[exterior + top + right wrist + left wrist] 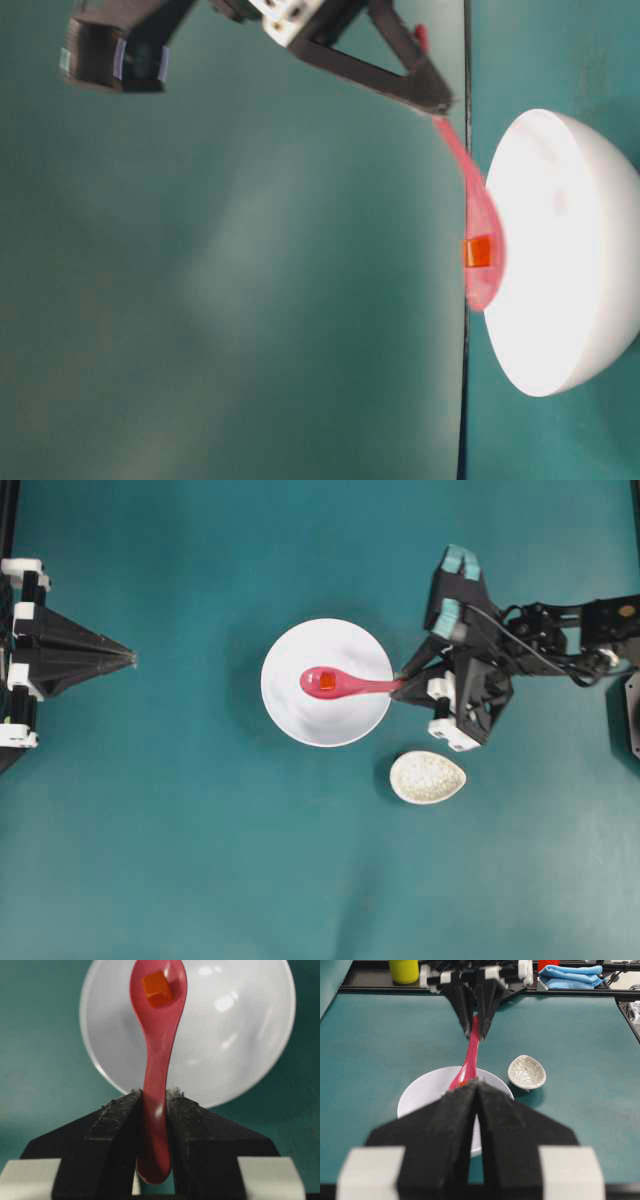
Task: Grip the spoon and scoop the red block from the bowl with right arm.
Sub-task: 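Raise the spoon carrying the red cube above the bowl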
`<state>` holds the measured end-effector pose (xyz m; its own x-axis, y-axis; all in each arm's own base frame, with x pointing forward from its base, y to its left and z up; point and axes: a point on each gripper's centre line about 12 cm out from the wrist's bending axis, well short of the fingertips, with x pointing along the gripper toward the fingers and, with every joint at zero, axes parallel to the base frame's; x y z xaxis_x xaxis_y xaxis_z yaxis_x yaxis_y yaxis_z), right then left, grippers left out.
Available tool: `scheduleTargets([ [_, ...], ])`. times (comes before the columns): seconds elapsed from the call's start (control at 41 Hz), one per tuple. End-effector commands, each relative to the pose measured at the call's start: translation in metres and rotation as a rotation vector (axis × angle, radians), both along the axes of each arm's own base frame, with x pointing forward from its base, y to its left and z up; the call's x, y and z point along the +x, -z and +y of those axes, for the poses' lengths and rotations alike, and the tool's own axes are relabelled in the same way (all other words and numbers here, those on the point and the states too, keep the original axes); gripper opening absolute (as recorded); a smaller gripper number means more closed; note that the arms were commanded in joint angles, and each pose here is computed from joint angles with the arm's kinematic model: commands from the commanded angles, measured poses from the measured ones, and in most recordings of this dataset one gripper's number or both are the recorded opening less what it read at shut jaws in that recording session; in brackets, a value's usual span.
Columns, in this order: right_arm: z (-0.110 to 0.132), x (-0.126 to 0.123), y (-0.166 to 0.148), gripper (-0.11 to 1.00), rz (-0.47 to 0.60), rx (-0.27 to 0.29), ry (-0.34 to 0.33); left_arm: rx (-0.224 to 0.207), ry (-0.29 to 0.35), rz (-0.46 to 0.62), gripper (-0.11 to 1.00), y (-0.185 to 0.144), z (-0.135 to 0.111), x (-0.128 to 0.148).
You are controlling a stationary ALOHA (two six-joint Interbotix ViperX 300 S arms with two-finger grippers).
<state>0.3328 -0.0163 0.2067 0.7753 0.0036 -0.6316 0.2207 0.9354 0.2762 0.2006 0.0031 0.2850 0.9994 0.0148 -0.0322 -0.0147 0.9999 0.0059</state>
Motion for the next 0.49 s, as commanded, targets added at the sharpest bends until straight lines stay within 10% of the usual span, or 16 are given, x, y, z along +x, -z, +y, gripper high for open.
scheduleTargets([
  [0.0,0.002,0.002,-0.029,0.23,-0.076,-0.002,-0.009,-0.006,-0.003,-0.026,0.0,-0.008,0.001,0.002],
  [0.464,0.01,0.012,-0.114,0.23,-0.136,0.0,-0.091,-0.014,-0.003,-0.054,0.0,-0.014,0.001,0.0],
])
